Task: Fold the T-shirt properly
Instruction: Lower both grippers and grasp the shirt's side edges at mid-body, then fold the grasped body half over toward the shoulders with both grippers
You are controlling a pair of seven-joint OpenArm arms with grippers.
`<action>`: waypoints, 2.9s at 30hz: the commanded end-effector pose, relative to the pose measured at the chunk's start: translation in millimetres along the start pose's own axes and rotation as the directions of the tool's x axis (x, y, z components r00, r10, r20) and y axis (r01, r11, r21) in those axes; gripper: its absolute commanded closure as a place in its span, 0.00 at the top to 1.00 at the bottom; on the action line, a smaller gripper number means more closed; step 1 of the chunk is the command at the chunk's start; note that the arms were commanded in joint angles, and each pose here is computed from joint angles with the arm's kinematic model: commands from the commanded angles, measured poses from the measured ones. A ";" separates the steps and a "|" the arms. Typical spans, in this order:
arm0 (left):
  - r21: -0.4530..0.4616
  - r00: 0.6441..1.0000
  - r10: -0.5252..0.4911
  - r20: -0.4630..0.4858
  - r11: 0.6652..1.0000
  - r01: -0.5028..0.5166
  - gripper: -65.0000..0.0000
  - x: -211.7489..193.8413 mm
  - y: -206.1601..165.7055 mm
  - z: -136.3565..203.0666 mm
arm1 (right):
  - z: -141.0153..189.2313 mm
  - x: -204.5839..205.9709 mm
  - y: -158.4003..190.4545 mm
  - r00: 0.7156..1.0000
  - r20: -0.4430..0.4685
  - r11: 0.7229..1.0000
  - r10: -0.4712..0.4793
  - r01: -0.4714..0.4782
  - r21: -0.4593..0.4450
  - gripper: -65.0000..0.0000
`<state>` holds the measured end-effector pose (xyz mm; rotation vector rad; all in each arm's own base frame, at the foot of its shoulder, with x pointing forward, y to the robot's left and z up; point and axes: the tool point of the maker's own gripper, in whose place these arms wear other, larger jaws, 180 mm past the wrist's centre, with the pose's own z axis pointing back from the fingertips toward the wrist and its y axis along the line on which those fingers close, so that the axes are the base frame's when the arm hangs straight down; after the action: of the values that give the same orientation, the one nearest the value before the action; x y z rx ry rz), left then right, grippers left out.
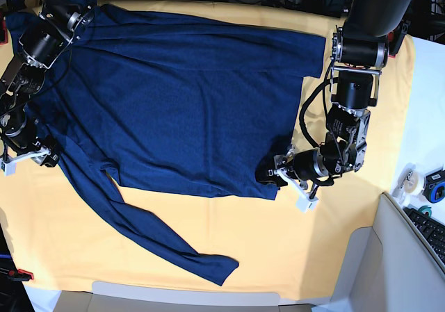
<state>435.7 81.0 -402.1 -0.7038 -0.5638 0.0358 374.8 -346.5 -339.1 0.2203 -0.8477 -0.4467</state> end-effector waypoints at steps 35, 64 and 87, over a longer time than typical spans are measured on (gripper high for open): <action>0.030 0.995 -0.081 -0.066 0.996 0.083 0.00 -7.8 -1.0 -3.4 | -41.4 -19.6 -2.0 0.940 -0.152 0.949 0.305 -0.286 0.136 0.67; 0.030 0.995 -0.082 -0.058 0.996 0.083 0.00 -5.3 -1.1 -2.3 | -37.3 -35.6 8.0 0.920 -0.183 0.935 0.346 -0.321 0.150 0.00; 0.050 0.940 -0.336 0.058 0.941 0.334 0.00 9.8 -15.3 60.1 | 20.8 17.2 16.2 0.871 0.042 0.871 0.489 -0.491 0.027 0.00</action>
<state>395.4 109.3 -374.4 -0.5446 -0.6692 -0.2354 361.8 -335.6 -330.5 0.0340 -0.8399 0.0354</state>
